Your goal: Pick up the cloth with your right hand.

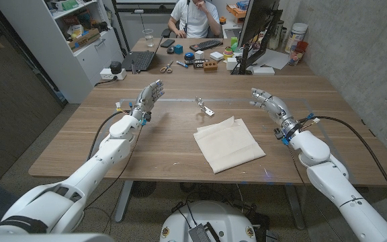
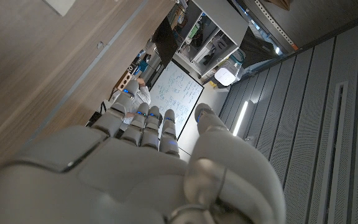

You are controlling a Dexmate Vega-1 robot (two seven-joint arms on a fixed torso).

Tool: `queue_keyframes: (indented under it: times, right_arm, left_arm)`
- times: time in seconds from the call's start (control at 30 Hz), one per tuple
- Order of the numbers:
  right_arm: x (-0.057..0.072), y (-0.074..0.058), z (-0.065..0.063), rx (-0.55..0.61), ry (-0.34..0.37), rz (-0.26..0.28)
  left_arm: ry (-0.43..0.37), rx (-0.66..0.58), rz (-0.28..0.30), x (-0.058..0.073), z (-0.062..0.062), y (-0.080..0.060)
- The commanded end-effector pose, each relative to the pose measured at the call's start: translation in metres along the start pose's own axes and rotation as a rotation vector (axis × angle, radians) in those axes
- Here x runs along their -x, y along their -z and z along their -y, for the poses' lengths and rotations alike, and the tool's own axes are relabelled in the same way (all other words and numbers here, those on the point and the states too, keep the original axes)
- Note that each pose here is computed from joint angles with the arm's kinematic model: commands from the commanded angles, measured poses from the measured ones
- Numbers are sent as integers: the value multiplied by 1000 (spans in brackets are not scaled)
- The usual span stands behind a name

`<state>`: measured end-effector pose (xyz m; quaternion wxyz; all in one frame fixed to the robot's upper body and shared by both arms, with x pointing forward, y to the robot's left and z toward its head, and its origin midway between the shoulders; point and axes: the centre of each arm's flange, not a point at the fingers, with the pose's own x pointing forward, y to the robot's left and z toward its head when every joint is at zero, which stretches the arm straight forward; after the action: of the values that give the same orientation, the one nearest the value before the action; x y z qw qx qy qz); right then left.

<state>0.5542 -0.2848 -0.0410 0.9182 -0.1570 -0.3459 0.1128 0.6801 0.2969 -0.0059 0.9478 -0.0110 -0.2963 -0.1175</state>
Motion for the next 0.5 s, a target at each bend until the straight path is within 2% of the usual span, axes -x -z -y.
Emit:
queue_keyframes:
  times: [0.03,0.1,0.2,0.5]
  right_arm:
    - [17,-11,1,100,-24,-12]
    - [20,-12,3,106,-42,-14]
    - [26,-14,4,107,-29,-2]
    - [35,-26,6,229,-44,3]
  left_arm:
    - [6,-4,-1,-3,-2,0]
    - [5,-3,-2,-4,-2,0]
    - [12,2,-4,-4,0,2]
    - [20,-7,-9,-10,2,3]
